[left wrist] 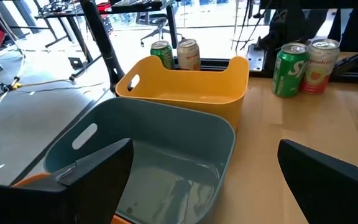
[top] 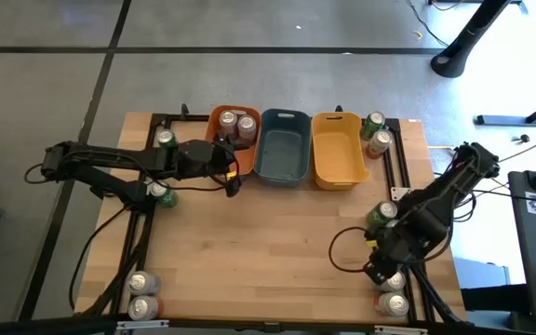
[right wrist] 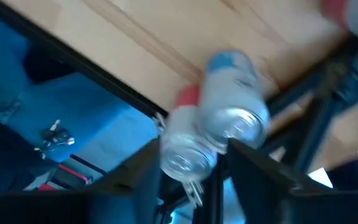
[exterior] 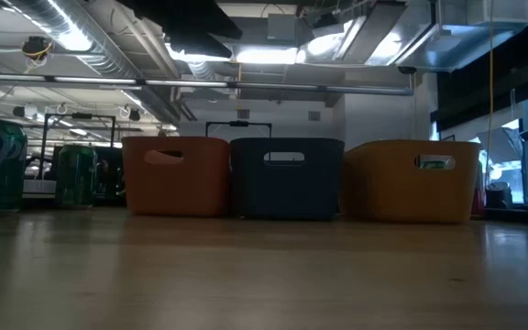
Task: Sort soda cans
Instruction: Put the right blue-white soda can into the orange bin
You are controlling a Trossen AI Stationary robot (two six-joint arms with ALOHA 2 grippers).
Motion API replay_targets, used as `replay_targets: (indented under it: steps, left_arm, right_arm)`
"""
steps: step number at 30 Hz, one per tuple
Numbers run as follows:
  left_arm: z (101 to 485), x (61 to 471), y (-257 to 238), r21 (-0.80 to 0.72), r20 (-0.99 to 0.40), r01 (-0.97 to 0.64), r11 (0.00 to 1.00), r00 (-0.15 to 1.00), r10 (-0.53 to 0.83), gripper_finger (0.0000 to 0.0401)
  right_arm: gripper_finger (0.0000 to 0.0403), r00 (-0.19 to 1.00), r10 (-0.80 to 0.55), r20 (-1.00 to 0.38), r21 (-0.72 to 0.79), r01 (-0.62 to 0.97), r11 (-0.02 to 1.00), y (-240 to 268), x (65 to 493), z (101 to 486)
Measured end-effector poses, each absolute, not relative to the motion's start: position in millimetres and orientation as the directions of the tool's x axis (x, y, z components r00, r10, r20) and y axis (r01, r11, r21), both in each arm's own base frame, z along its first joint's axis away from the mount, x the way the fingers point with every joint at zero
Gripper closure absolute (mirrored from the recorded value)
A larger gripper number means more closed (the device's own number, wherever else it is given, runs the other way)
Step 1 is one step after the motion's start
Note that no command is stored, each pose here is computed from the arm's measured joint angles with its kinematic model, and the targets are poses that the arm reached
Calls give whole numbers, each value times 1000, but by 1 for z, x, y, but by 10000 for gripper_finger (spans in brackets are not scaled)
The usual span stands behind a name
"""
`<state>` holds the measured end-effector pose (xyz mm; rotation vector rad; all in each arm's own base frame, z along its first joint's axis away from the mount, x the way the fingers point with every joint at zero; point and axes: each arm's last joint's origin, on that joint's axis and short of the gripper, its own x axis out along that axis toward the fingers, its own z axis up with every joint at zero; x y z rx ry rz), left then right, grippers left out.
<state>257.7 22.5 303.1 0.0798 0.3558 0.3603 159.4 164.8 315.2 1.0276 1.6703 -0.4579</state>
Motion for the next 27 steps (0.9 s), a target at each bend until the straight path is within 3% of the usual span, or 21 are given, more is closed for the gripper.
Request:
replay_targets:
  steps: [6,10,17,24,27]
  left_arm:
    - [303,258,22,155,-329,-325,933,873,359,15]
    - [303,258,22,161,-330,-322,933,873,359,15]
    - [303,258,22,165,-329,-321,933,873,359,15]
    - [303,258,22,161,-329,-322,933,873,359,15]
    - [303,257,22,160,-332,-323,933,872,359,15]
  right_arm:
    - [67,-131,402,-906,110,845,523,165,156,313]
    - [21,-153,337,-929,62,832,551,173,151,307]
    - [4,-267,292,-918,-36,790,612,190,145,294]
    - [5,-185,307,-934,42,793,608,202,156,287]
    - [6,-201,257,-945,-3,794,608,201,156,282]
